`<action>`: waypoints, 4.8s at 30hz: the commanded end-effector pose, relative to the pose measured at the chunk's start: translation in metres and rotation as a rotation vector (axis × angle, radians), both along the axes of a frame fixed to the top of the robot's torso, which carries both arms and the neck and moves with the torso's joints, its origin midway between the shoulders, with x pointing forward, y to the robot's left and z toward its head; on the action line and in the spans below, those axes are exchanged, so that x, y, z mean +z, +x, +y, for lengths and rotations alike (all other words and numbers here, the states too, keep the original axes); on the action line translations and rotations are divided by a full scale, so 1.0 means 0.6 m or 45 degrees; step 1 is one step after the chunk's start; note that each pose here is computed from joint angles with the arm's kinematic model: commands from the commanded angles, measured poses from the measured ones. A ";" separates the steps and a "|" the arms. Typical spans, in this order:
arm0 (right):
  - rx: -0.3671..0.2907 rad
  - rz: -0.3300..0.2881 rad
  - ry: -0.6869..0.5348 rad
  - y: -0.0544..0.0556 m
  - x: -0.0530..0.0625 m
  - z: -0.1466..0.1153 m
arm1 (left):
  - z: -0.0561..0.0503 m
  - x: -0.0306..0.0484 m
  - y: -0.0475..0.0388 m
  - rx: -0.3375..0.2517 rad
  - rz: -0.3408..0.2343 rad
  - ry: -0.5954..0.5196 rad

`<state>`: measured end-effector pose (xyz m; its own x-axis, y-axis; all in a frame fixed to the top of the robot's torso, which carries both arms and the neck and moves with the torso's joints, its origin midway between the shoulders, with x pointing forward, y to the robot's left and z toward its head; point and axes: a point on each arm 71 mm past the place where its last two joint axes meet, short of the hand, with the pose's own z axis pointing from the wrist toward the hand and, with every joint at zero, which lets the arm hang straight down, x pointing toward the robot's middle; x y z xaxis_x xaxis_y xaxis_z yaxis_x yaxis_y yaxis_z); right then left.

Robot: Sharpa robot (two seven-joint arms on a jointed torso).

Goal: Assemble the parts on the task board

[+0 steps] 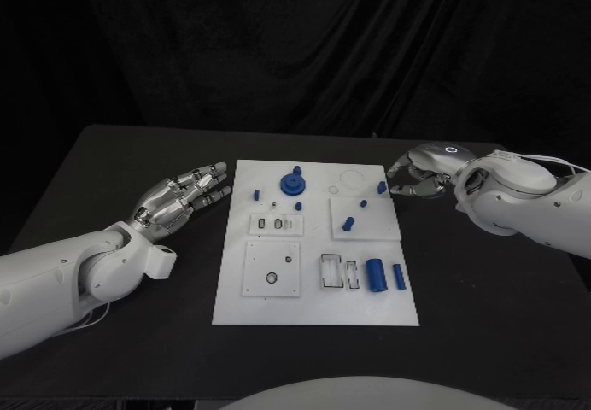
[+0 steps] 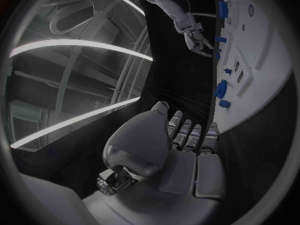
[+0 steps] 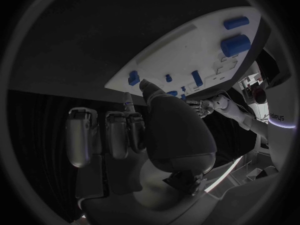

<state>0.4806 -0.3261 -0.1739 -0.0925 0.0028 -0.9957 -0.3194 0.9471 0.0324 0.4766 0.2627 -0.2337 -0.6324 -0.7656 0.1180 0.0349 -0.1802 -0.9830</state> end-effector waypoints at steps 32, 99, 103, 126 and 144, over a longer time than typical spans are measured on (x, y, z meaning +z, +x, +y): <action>-0.064 0.054 -0.057 0.027 -0.025 0.012 | 0.002 0.004 -0.004 0.003 -0.077 -0.086; 0.177 -0.163 0.138 -0.008 0.043 0.130 | 0.009 -0.014 -0.012 0.009 -0.042 -0.076; 0.278 -0.173 0.146 -0.028 0.057 0.179 | 0.007 -0.014 -0.011 0.006 -0.041 -0.077; 0.473 -0.045 0.057 -0.044 -0.029 0.329 | 0.000 -0.015 -0.010 -0.005 -0.035 -0.076; 0.439 0.008 -0.013 -0.035 -0.041 0.340 | -0.003 -0.016 -0.008 -0.015 -0.029 -0.078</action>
<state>0.4587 -0.1212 -0.1957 -0.0814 -0.0070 -0.9967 -0.6403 0.7667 0.0469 0.4723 0.2617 -0.2486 -0.6348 -0.7601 0.1388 0.0033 -0.1824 -0.9832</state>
